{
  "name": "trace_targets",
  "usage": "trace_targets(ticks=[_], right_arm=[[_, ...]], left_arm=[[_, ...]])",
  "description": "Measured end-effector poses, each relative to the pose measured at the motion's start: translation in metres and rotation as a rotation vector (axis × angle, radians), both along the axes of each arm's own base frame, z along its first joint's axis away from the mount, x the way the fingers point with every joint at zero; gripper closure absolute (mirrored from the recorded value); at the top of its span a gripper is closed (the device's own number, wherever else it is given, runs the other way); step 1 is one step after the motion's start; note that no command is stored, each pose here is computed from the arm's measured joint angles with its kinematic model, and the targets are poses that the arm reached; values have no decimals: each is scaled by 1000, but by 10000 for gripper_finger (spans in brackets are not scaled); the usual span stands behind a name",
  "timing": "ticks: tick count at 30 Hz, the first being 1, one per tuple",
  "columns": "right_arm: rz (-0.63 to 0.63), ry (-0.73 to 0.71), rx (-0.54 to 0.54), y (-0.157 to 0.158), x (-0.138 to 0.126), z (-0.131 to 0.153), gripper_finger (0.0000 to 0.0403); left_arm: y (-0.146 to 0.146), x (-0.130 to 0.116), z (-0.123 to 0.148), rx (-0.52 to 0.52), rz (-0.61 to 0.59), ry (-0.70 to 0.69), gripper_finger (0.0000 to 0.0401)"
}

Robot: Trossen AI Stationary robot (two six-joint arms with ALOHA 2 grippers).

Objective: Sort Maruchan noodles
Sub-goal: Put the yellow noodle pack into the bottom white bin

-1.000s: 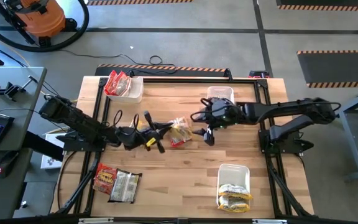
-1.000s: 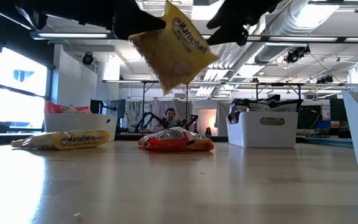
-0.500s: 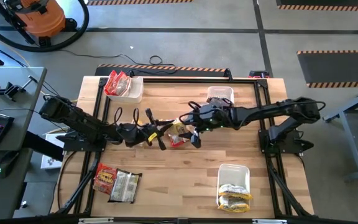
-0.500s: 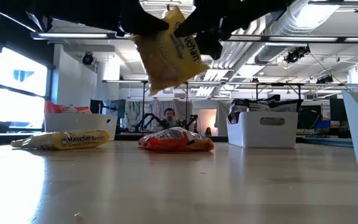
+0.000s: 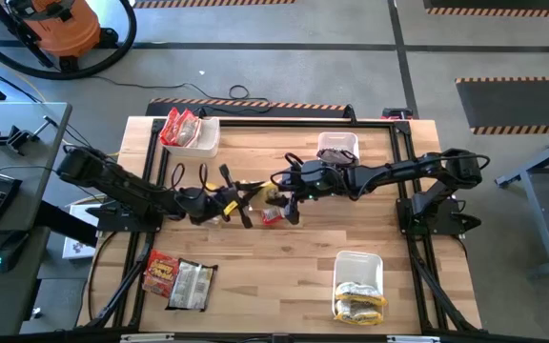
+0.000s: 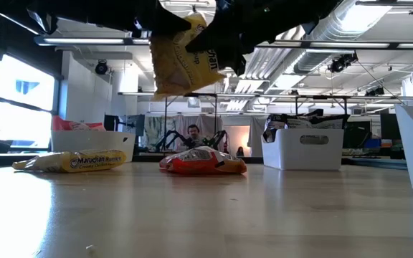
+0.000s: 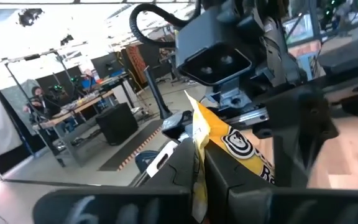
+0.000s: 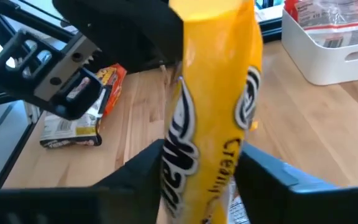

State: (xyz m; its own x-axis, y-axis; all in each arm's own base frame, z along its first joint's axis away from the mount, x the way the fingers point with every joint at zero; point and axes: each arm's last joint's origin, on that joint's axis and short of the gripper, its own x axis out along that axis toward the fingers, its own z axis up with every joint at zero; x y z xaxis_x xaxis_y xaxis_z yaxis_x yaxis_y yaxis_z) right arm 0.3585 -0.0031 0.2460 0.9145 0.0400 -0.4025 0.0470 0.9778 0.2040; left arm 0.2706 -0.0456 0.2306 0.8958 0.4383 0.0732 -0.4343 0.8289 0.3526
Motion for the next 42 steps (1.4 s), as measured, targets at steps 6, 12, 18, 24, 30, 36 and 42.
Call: trace_targets(ticks=[6,12,18,24,30,36,42], right_arm=[[-3,-40,-1,0,1,4,328],[13,-65,-16,0,0,9,361],[5,-10,-39,0,-17,32,364],[-23,187,-132,16,-34,71,368],[-63,391,-137,55,-57,93,369],[-64,594,-120,104,-92,91,369],[-45,743,-66,151,-133,83,369]], left_arm=[[3,-14,4,-84,-9,-64,398],[10,-27,0,-187,-28,-121,361],[17,-39,-7,-208,-94,-117,326],[27,-47,-16,-245,-197,-106,325],[35,-49,-24,-273,-218,-89,342],[37,-49,-27,-289,-249,-74,355],[38,-49,-27,-288,-250,-68,363]])
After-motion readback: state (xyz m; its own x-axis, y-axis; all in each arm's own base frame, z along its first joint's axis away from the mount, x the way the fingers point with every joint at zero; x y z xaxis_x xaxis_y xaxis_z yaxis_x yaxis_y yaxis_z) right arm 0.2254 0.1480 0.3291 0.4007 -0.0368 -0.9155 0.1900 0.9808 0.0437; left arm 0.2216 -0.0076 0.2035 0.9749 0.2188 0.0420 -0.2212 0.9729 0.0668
